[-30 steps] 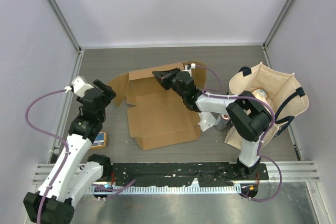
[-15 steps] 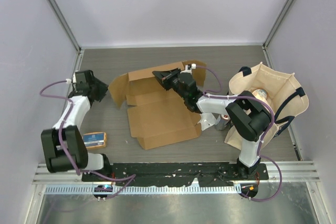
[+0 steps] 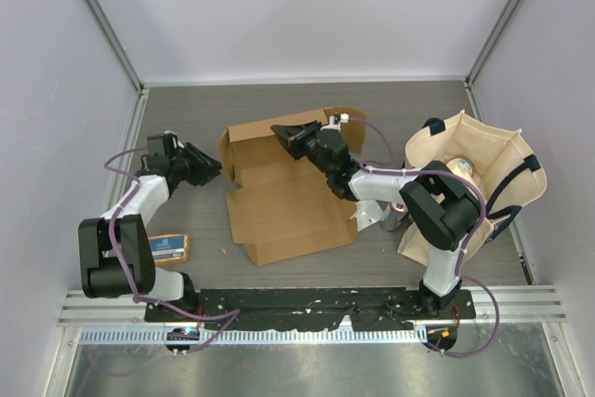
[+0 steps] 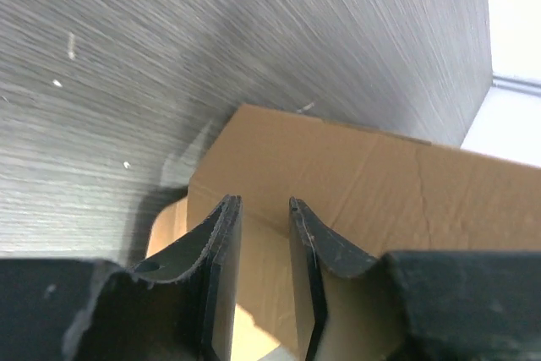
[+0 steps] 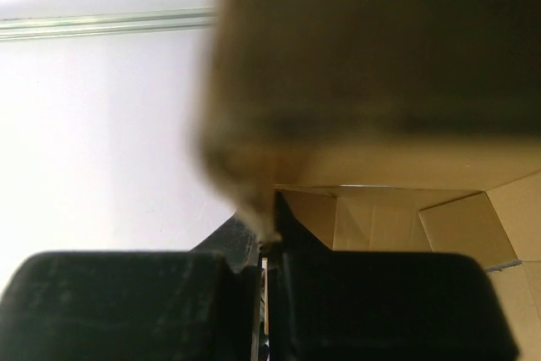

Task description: Fold the paper box

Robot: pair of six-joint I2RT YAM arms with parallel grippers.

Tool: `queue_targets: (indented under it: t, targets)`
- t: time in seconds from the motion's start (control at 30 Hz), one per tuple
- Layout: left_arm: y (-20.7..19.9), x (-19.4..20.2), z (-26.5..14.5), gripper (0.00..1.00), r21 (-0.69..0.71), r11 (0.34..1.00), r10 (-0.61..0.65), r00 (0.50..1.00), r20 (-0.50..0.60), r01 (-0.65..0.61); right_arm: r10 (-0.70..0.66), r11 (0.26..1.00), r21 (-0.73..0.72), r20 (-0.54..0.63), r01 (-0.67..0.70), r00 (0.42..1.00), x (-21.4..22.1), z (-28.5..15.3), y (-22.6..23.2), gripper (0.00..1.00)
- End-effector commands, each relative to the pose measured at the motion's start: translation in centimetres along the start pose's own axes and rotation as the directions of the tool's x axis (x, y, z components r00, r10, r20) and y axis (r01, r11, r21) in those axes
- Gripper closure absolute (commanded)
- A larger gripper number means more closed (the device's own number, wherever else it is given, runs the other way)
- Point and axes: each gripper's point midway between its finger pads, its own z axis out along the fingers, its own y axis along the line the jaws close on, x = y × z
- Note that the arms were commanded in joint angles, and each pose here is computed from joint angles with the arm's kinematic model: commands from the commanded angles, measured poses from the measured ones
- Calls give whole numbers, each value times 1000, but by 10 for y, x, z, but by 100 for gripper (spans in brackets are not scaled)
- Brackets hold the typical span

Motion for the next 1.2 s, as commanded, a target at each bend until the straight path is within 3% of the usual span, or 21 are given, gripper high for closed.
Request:
queue_targets:
  t: [0.0,0.2,0.43,0.7,0.9,1.07,1.17]
  targets:
    - [-21,17,-10,68,104,993,64,997,-38,-60,24,996,-92,19,-22,1000,-4,-6,34,98]
    - [-33,36,-3,65,108,983,156,987,-32,-151,31,996,-89,23,-29,999,-5,-7,33,98]
    - [-45,34,-6,55,19,933,350,916,197,-360,0,998,-64,12,1,1000,-1,-11,26,98]
    - [-29,23,-9,53,-26,924,365,862,352,-380,-88,996,-9,14,89,996,0,-20,3,98]
    - [-39,24,-18,52,-28,881,438,792,426,-472,-93,996,2,7,93,996,2,-16,-2,98]
    - [-30,21,-36,43,-65,874,451,755,475,-481,-96,995,-10,3,96,995,3,-14,3,98]
    - [-29,7,-43,42,-138,834,520,677,521,-534,-94,995,-12,1,94,996,4,-13,3,98]
